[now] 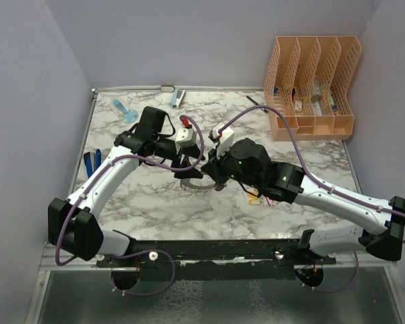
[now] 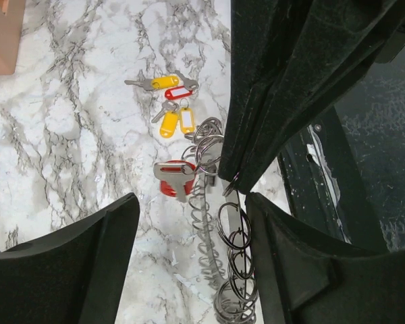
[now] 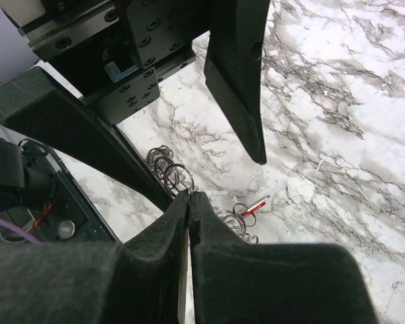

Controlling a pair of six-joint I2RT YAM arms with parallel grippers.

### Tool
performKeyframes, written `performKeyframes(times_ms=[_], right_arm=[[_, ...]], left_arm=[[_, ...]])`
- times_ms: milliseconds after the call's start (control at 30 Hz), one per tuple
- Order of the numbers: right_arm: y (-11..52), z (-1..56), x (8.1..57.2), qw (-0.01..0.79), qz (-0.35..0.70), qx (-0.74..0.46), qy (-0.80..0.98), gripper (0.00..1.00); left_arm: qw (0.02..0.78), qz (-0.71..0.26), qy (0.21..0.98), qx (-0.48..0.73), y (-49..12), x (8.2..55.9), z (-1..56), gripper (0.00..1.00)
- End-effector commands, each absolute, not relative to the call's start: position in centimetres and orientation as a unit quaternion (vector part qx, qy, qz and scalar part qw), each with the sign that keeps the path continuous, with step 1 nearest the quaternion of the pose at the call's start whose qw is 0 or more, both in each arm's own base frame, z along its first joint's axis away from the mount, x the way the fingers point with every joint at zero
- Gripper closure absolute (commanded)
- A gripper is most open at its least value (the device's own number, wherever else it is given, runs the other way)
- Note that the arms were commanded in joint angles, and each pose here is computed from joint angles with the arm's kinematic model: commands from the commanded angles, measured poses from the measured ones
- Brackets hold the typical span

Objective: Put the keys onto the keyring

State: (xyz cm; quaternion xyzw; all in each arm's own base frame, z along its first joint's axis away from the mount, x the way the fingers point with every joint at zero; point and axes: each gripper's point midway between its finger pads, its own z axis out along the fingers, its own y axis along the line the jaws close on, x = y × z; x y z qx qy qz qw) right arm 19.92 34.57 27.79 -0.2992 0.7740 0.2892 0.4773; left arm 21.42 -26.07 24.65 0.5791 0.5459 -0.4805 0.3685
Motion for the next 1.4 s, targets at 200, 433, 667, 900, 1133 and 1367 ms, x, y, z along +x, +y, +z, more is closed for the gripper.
performKeyframes(times_ms=[200, 433, 667, 900, 1133, 1367], right_arm=[[35.3, 30.5, 20.0, 0.5, 0.324, -0.281, 0.752, 0.99], [35.2, 30.3, 20.2, 0.503, 0.323, -0.277, 0.753, 0.99], [35.2, 30.5, 20.2, 0.506, 0.326, -0.273, 0.75, 0.99], [34.7, 30.7, 20.1, 0.51, 0.326, -0.268, 0.749, 0.99], [34.2, 31.0, 20.1, 0.517, 0.328, -0.256, 0.748, 0.99], [34.4, 31.0, 20.0, 0.516, 0.335, -0.255, 0.746, 0.99]], left_arm=[[0.366, -0.513, 0.51, 0.586, -26.7, 20.3, 25.9, 0.37], [0.356, -0.528, 0.497, 0.589, -27.2, 19.5, 26.4, 0.37], [0.358, -0.526, 0.491, 0.595, -27.3, 19.3, 27.1, 0.38], [0.356, -0.521, 0.496, 0.596, -27.1, 19.3, 26.6, 0.43], [0.352, -0.521, 0.5, 0.596, -27.0, 19.1, 26.1, 0.43], [0.347, -0.531, 0.496, 0.592, -27.1, 19.0, 26.1, 0.65]])
